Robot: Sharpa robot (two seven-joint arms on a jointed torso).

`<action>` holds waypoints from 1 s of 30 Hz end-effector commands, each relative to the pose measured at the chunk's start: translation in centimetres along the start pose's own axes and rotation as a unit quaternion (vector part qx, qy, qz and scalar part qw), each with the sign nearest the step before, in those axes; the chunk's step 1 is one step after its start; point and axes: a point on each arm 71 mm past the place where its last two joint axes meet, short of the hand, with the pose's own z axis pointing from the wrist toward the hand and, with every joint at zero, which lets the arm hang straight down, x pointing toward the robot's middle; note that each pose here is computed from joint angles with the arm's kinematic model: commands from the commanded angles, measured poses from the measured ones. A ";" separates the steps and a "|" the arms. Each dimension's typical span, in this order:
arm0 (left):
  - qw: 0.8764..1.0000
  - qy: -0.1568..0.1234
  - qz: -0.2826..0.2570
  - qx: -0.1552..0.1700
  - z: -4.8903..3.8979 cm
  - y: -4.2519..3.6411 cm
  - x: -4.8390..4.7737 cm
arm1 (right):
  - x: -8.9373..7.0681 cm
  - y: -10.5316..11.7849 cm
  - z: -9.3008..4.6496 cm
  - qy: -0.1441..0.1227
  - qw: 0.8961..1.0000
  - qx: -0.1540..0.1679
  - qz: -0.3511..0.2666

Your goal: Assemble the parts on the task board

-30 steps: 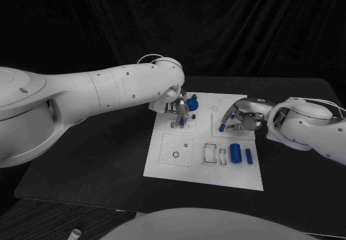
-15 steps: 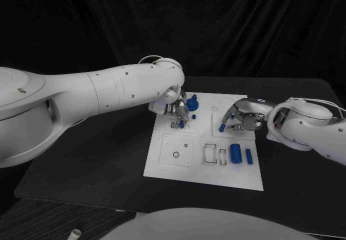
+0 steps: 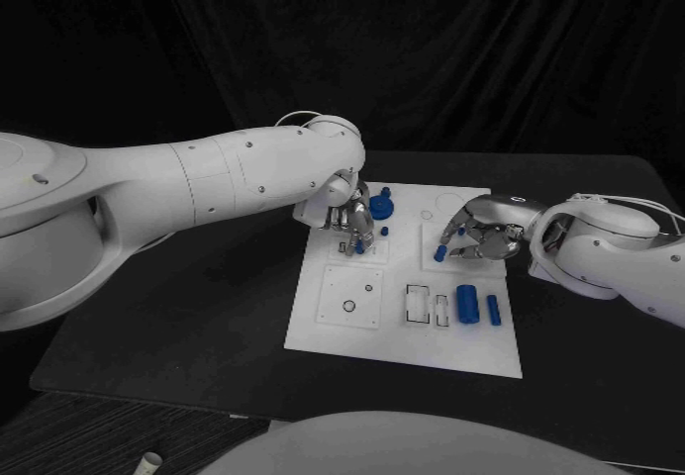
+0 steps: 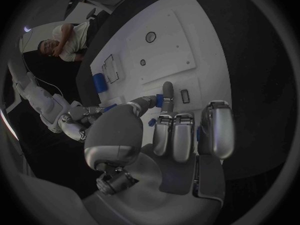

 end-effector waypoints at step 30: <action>0.999 0.022 -0.025 -0.028 0.60 0.83 -0.03 | 0.3 -0.2 -0.1 0.011 1.000 0.015 -0.002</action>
